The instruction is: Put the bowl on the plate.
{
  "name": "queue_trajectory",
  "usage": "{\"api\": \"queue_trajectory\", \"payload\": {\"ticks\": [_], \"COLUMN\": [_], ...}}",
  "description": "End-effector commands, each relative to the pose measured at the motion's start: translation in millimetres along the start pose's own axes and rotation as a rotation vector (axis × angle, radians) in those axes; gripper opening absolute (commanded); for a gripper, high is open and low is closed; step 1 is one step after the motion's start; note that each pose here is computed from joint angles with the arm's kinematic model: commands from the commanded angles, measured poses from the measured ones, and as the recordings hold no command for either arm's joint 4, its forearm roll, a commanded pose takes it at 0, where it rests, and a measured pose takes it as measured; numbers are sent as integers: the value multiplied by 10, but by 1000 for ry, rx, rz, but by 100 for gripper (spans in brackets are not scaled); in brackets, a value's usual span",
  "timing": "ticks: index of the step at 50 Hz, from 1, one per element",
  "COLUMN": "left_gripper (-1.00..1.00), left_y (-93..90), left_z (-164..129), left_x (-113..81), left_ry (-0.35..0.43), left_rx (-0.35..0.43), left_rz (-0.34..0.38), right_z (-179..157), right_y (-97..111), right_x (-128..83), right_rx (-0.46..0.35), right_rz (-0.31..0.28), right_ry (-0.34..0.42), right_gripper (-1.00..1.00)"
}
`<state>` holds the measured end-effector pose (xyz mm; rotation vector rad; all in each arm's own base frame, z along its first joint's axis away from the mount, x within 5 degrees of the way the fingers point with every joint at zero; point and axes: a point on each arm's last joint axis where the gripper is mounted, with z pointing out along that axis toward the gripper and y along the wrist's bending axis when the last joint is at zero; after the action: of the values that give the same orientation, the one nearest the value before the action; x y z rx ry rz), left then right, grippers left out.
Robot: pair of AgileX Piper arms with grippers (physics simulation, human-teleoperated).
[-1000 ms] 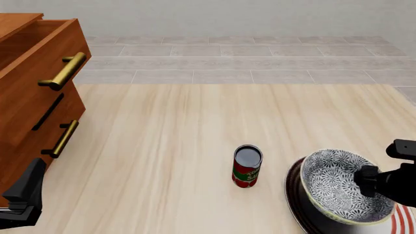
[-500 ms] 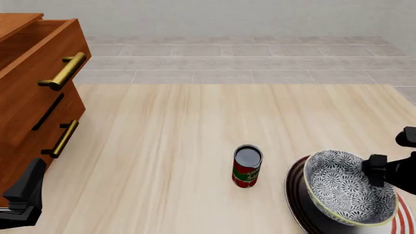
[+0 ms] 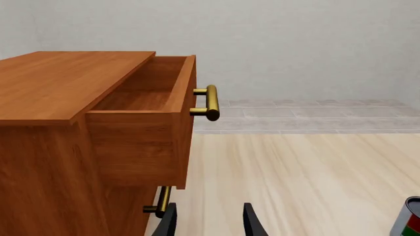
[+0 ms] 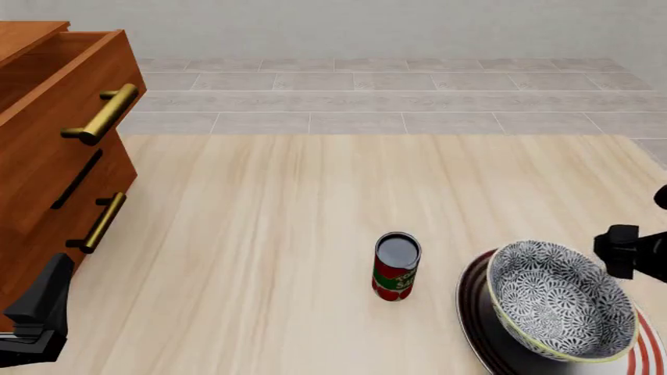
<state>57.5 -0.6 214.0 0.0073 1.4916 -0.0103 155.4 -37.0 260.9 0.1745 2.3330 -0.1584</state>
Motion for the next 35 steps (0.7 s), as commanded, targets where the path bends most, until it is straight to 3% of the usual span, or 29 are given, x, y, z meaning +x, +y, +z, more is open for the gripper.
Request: {"api": "queue_trajectory", "payload": {"ticks": [1,35], "left_gripper": [100,100], "left_y": [0,0], "left_z": [0,0], "left_x": [0,0], "left_ry": [0,0], "left_rx": [0,0], "left_rz": [0,0], "right_z": [-165,-644], "right_y": [-20,93], "right_x": [-142,-605], "right_rx": [8,-52], "right_rz": [-17,-115], "right_ry": [-42,-188], "right_gripper": [100,100]}}
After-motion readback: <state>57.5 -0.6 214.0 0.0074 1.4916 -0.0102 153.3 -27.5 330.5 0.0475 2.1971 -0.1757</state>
